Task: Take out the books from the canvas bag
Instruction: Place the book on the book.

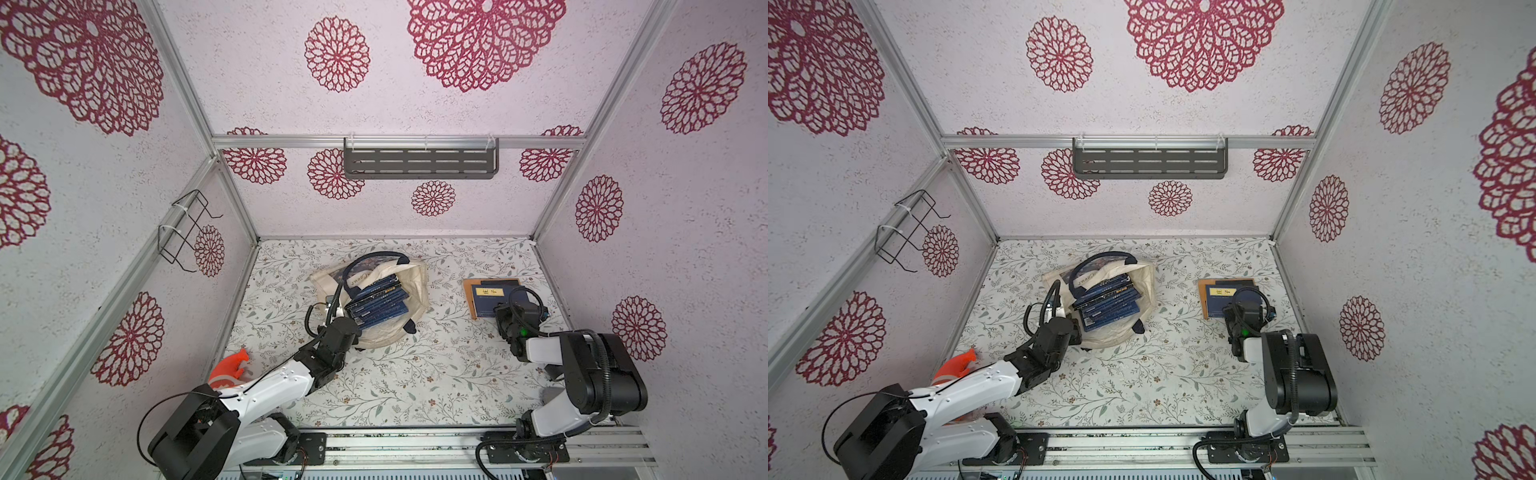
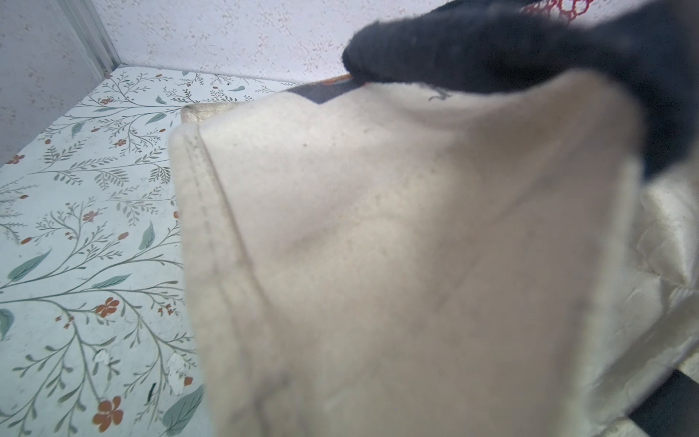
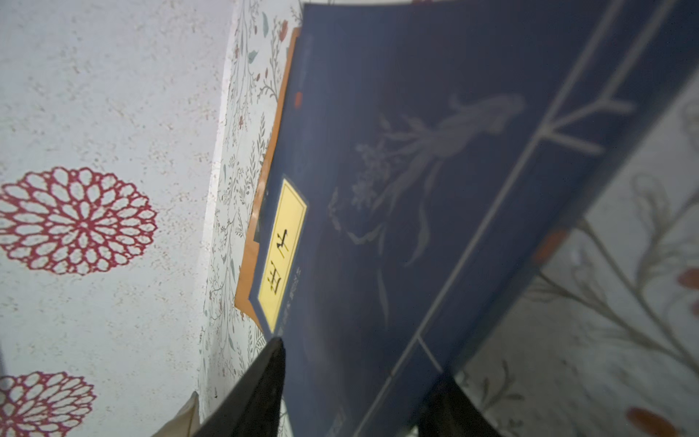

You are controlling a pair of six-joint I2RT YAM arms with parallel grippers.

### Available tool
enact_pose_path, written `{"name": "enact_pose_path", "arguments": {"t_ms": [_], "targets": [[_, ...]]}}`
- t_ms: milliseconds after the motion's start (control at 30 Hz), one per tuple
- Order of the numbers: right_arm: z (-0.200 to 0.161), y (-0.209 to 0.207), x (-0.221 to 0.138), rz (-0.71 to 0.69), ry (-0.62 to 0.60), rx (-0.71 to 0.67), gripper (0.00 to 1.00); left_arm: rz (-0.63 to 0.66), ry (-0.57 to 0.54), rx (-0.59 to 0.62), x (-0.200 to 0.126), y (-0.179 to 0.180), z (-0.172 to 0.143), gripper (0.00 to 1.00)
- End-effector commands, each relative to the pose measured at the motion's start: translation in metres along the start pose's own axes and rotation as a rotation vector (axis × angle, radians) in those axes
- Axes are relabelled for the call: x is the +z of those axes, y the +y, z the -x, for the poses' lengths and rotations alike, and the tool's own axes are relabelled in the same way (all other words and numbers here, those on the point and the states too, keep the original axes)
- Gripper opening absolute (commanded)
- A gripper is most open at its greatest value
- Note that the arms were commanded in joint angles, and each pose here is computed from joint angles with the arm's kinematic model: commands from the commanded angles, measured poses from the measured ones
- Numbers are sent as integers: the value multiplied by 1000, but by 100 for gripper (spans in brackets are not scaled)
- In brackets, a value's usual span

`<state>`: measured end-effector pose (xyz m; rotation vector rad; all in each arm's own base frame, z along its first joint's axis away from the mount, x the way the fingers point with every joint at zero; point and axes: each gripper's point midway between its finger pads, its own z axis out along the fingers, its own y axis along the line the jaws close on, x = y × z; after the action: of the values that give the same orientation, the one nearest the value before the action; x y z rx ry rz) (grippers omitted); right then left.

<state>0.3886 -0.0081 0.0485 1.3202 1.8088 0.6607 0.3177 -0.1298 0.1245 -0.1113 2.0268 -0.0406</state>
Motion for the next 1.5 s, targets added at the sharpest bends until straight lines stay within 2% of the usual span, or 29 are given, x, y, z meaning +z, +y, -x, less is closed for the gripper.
{"name": "enact_pose_path", "arguments": {"t_ms": [0, 167, 567, 767, 800, 900, 933, 1233, 1467], "targets": [[2, 6, 3, -23, 20, -36, 62, -9, -27, 3, -2, -7, 13, 0], [2, 7, 12, -46, 37, -62, 67, -9, -27, 6, -2, -8, 12, 0], [-4, 24, 40, -29, 97, -130, 69, -9, -26, 11, -2, -10, 12, 0], [-8, 25, 39, -42, 106, -150, 79, -11, -21, 20, 0, -12, 11, 0], [-7, 25, 37, -46, 107, -152, 82, -11, -22, 20, -1, -12, 11, 0], [-9, 24, 26, -50, 118, -148, 98, -11, -23, 22, -1, -12, 11, 0], [-10, 23, 22, -50, 119, -146, 99, -12, -26, 21, -2, -12, 12, 0], [-16, 32, -27, -16, 112, -187, 99, -19, -27, 28, -2, -14, 12, 0], [-73, 91, -77, 149, 157, -326, 96, -32, -33, 36, -4, -17, 13, 0]]}}
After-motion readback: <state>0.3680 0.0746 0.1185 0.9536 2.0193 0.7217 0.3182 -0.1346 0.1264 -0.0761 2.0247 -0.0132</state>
